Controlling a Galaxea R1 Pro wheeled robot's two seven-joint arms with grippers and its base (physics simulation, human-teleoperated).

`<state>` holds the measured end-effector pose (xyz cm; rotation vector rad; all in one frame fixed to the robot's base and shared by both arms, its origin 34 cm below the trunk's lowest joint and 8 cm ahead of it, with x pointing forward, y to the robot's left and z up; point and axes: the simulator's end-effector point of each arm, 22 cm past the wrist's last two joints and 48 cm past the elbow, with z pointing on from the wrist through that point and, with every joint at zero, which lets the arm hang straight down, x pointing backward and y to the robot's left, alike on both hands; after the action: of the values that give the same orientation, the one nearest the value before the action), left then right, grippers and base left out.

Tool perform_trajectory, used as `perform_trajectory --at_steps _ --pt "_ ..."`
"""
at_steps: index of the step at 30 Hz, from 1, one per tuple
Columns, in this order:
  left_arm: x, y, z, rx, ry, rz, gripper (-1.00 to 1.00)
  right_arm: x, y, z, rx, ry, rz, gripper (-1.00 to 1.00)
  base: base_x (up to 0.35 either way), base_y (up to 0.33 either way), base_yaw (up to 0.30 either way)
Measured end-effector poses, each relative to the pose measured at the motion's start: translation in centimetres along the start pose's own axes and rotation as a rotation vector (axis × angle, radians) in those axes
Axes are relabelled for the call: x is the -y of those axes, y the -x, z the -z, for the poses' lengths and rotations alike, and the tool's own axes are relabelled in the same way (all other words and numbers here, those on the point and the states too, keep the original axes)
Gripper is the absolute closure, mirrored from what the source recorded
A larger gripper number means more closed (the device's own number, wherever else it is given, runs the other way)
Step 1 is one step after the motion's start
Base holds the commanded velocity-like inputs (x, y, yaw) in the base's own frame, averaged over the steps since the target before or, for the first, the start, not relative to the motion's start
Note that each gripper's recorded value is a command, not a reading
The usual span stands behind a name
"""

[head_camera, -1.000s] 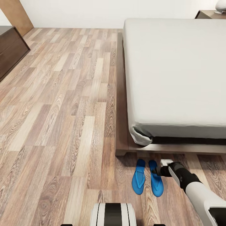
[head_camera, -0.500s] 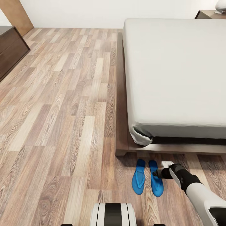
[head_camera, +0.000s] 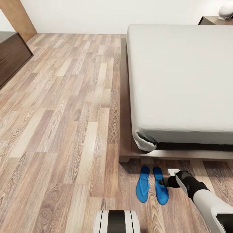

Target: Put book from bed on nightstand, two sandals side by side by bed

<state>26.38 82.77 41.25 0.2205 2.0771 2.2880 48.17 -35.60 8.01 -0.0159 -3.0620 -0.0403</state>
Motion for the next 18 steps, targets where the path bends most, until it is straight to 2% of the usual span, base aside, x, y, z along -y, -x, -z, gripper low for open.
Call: perform_trajectory --at_steps 9,12,18 --pt "0.00 0.01 0.00 0.000 0.000 0.000 -1.00 0.18 -0.62 -0.17 -0.014 -0.003 -0.001 -1.00 0.000 0.000 0.000" --pt "-0.25 0.08 -0.04 -0.001 0.001 0.011 -1.00 0.23 -0.31 0.35 -0.005 -0.004 0.000 -1.00 0.000 0.000 0.000" --pt "-0.46 0.15 -0.02 -0.002 0.002 0.023 -1.00 0.64 -0.68 0.69 -0.008 -0.023 0.026 -1.00 0.000 0.000 0.000"
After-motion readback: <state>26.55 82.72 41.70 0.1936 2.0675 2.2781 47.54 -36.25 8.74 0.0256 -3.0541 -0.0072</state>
